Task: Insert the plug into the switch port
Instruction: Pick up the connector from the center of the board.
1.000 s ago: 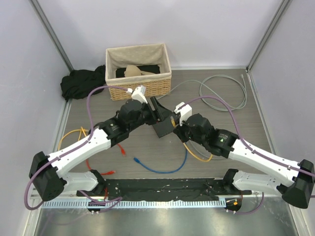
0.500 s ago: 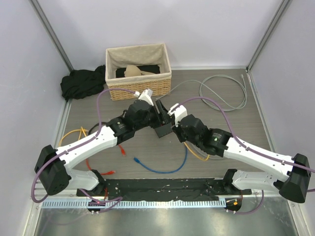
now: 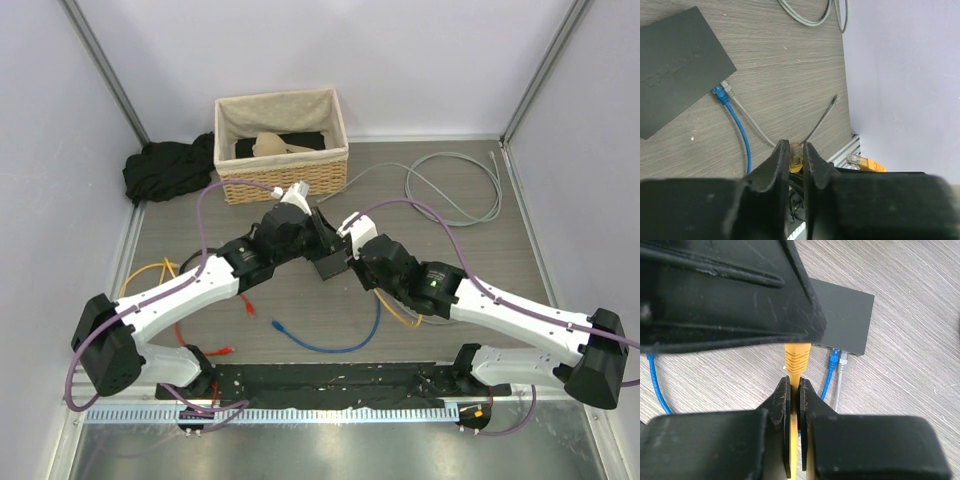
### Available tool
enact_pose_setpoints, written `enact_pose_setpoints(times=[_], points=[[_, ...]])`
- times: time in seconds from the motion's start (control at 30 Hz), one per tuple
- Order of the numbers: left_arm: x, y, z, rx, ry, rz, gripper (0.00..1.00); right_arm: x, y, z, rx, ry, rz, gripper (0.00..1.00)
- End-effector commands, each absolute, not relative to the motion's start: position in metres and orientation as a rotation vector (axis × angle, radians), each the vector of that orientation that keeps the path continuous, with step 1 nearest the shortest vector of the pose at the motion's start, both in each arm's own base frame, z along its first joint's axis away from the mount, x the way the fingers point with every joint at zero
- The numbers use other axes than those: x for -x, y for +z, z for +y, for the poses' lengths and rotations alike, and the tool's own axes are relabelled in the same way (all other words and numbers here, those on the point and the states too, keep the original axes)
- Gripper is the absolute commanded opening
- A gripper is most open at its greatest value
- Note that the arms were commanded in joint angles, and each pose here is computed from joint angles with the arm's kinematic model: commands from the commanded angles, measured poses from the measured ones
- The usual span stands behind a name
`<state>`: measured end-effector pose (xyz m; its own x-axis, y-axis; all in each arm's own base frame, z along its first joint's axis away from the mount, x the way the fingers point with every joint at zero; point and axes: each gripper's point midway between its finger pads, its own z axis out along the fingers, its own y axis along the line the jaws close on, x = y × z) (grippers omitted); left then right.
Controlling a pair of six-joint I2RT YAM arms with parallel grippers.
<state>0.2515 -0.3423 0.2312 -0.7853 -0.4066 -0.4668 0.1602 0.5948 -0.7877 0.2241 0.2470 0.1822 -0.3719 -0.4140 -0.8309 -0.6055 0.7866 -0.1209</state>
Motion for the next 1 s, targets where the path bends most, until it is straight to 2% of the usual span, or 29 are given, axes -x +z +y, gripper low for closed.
enact_pose_setpoints(times=[0.0, 0.07, 0.17, 0.2, 0.33, 0.4, 0.53, 0.6, 0.63, 0.73, 0.97], points=[[-0.254, 0.243, -0.346, 0.188, -1.186, 2.164, 0.05, -0.228, 0.204, 0.254, 0.724, 0.281, 1.967, 0.01], [-0.258, 0.241, -0.342, 0.185, -1.156, 2.144, 0.00, -0.229, 0.206, 0.255, 0.709, 0.291, 1.965, 0.01], [-0.263, 0.242, -0.333, 0.146, -1.095, 2.095, 0.00, -0.226, 0.211, 0.259, 0.688, 0.337, 1.966, 0.25], [-0.265, 0.242, -0.330, 0.135, -1.072, 2.080, 0.00, -0.223, 0.218, 0.263, 0.690, 0.374, 1.958, 0.38], [-0.276, 0.234, -0.306, 0.122, -0.936, 2.020, 0.00, -0.209, 0.248, 0.280, 0.675, 0.559, 1.922, 0.61], [-0.286, 0.234, -0.298, 0.122, -0.912, 1.980, 0.00, -0.203, 0.266, 0.287, 0.675, 0.638, 1.891, 0.68], [-0.299, 0.219, -0.279, 0.124, -0.855, 1.939, 0.00, -0.187, 0.297, 0.299, 0.691, 0.792, 1.829, 0.74], [-0.306, 0.235, -0.275, 0.108, -0.909, 1.838, 0.00, -0.180, 0.312, 0.303, 0.700, 0.850, 1.799, 0.75], [-0.300, 0.226, -0.275, 0.062, -0.938, 1.837, 0.00, -0.180, 0.316, 0.300, 0.691, 0.852, 1.788, 0.76], [-0.295, 0.249, -0.268, 0.026, -0.978, 1.723, 0.00, -0.189, 0.323, 0.286, 0.623, 0.786, 1.768, 0.78], [-0.277, 0.264, -0.286, 0.076, -1.188, 1.769, 0.01, -0.201, 0.279, 0.275, 0.640, 0.649, 1.815, 0.77]])
